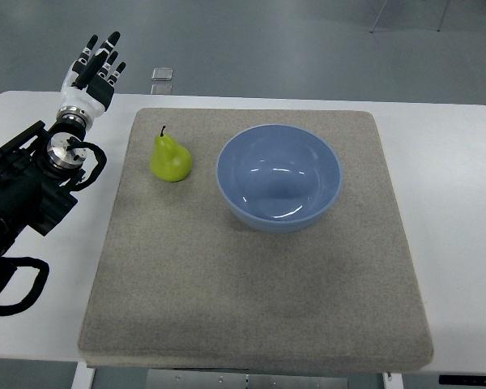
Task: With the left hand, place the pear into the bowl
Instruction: 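Raise the left hand and swing it over the mat toward the pear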
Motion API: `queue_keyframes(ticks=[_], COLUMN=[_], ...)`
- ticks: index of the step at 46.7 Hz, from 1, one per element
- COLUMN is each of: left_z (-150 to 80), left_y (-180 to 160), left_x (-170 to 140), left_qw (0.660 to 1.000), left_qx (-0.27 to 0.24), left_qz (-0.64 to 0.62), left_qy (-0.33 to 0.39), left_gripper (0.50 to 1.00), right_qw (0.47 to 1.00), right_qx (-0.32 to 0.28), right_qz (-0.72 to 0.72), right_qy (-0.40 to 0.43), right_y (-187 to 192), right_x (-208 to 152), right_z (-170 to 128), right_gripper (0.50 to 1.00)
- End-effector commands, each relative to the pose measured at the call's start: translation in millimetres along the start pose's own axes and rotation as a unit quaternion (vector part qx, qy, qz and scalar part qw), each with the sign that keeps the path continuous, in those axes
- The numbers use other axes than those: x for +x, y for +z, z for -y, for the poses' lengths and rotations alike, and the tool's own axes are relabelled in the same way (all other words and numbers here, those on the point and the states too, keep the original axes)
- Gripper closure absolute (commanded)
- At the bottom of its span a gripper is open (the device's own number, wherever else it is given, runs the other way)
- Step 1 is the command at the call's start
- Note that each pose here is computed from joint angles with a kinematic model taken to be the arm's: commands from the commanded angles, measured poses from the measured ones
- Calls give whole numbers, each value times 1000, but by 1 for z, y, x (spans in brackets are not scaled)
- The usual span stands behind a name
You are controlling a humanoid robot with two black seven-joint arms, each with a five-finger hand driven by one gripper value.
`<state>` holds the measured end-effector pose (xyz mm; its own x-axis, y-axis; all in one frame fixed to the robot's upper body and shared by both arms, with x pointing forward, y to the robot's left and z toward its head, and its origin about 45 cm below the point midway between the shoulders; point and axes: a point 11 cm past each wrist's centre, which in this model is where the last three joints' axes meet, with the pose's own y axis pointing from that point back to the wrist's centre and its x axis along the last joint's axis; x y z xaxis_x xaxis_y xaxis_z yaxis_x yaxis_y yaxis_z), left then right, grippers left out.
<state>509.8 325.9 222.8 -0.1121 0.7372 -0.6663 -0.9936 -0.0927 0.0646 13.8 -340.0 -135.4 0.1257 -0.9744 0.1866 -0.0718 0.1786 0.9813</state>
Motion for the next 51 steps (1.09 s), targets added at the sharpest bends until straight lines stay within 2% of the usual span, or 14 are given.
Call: queue_keyframes(ticks=[1,24,37,51], left_z=[0,1,4,6], left_y=[0,9,36,39], left_x=[0,-1,-6,-28], left_qw=[1000,1000,999,988], left_qx=[0,-13,-27,10], left_qz=[0,1,18,126], left_qy=[-1,-7,-29,-86], left_gripper=[508,508,508,508], right_qw=[1000,1000,1000,1000], right_qx=[0,0,0,0], right_qz=[0,0,0,0], right_qy=[0,0,0,0], right_y=[0,0,0,0], right_x=[0,0,0,0], right_z=[0,0,0,0], right_gripper=[576,576,574,576])
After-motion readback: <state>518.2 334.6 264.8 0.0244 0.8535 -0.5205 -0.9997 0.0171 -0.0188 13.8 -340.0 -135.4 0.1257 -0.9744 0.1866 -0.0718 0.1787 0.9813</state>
